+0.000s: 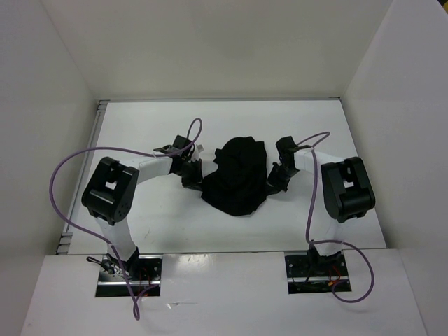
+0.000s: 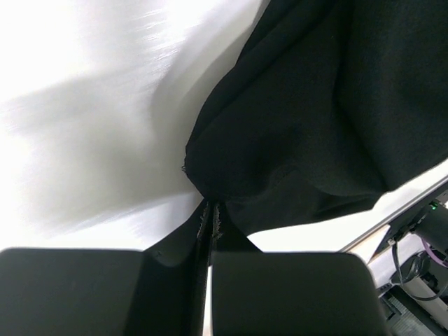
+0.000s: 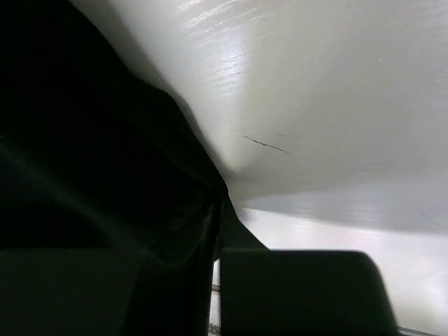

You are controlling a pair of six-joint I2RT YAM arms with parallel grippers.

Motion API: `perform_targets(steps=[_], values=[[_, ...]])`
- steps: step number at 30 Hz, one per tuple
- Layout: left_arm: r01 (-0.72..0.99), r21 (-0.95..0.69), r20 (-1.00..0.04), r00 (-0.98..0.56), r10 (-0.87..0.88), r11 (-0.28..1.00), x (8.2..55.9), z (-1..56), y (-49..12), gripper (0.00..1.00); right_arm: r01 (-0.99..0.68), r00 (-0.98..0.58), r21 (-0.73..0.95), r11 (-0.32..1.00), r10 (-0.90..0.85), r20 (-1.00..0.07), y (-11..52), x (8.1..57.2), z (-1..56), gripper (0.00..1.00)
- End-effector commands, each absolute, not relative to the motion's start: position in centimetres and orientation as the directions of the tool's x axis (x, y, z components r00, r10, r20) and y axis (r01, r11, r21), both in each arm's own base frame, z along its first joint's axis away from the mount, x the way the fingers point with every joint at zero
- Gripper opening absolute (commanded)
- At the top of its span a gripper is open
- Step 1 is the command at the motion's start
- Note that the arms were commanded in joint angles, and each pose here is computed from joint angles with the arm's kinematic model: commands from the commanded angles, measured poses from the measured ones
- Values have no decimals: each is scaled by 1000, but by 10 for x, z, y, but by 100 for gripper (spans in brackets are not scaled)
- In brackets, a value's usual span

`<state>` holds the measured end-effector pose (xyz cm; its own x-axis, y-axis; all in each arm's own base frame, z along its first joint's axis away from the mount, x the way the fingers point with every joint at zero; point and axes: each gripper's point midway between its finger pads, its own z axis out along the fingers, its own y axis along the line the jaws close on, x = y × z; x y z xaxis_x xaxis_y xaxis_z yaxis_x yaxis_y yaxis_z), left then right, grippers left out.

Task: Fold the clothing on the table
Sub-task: Flatten the skirt out

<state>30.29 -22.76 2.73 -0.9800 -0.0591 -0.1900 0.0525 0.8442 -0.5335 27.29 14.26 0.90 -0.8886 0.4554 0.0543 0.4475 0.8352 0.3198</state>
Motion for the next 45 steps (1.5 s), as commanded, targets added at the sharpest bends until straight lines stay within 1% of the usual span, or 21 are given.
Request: perform_targets(steps=[1,2,4,7,11,15,17,25,27,30,33,34,35,36,37,38,39,40,41,43,45], values=[[128,-574,-274,-961,-43,809,313,67,-230,0,370,-889,370,852,440,-125,142,307,53,0],[132,-585,-286,-957,-51,800,315,78,-228,0,358,-889,358,862,433,-153,138,308,68,0],[200,-600,-374,-926,-50,775,323,118,-228,0,303,-863,415,858,431,-263,136,328,121,0],[279,-601,-479,-876,-58,749,330,172,-227,0,210,-845,467,859,400,-354,137,337,189,0],[273,-591,-542,-831,-124,759,338,210,-204,0,185,-818,477,859,403,-410,125,334,224,0],[234,-585,-545,-822,-162,777,339,211,-186,0,165,-811,492,855,402,-426,120,323,235,0],[207,-592,-521,-836,-174,779,335,204,-178,0,143,-825,506,851,385,-413,123,313,235,0],[264,-618,-541,-827,-156,741,312,223,-182,0,39,-889,596,802,300,-346,141,261,245,0],[223,-615,-497,-854,-152,756,311,201,-180,0,52,-896,602,796,304,-325,143,259,237,0],[154,-620,-422,-892,-161,770,315,167,-180,0,119,-930,583,804,296,-218,144,258,188,0],[98,-635,-355,-918,-176,766,325,139,-185,0,143,-937,584,799,299,-179,148,270,159,0],[75,-633,-339,-922,-188,771,329,131,-185,0,175,-946,568,805,297,-130,149,276,138,0],[27,-621,-287,-938,-196,783,332,109,-184,0,204,-941,550,810,318,-118,148,284,126,5],[-9,-614,-261,-941,-214,789,337,99,-181,10,226,-942,526,820,322,-97,146,288,112,9],[-62,-607,-199,-953,-227,792,339,79,-182,18,256,-942,485,836,328,-68,143,298,91,16],[-94,-607,-178,-952,-250,789,342,72,-179,29,267,-938,453,850,337,-79,139,305,82,26],[-120,-612,-173,-944,-281,782,350,71,-175,40,293,-924,440,849,370,-97,136,317,80,26],[-151,-617,-152,-940,-306,772,348,69,-175,53,308,-913,428,850,390,-117,134,324,79,27],[-156,-626,-167,-930,-326,764,353,72,-171,57,329,-890,402,854,423,-170,126,333,87,30],[-156,-611,-206,-915,-347,776,354,79,-163,65,321,-860,444,836,454,-234,130,343,107,33],[-161,-594,-227,-907,-356,788,353,80,-158,67,315,-836,470,824,475,-274,128,341,124,36]])
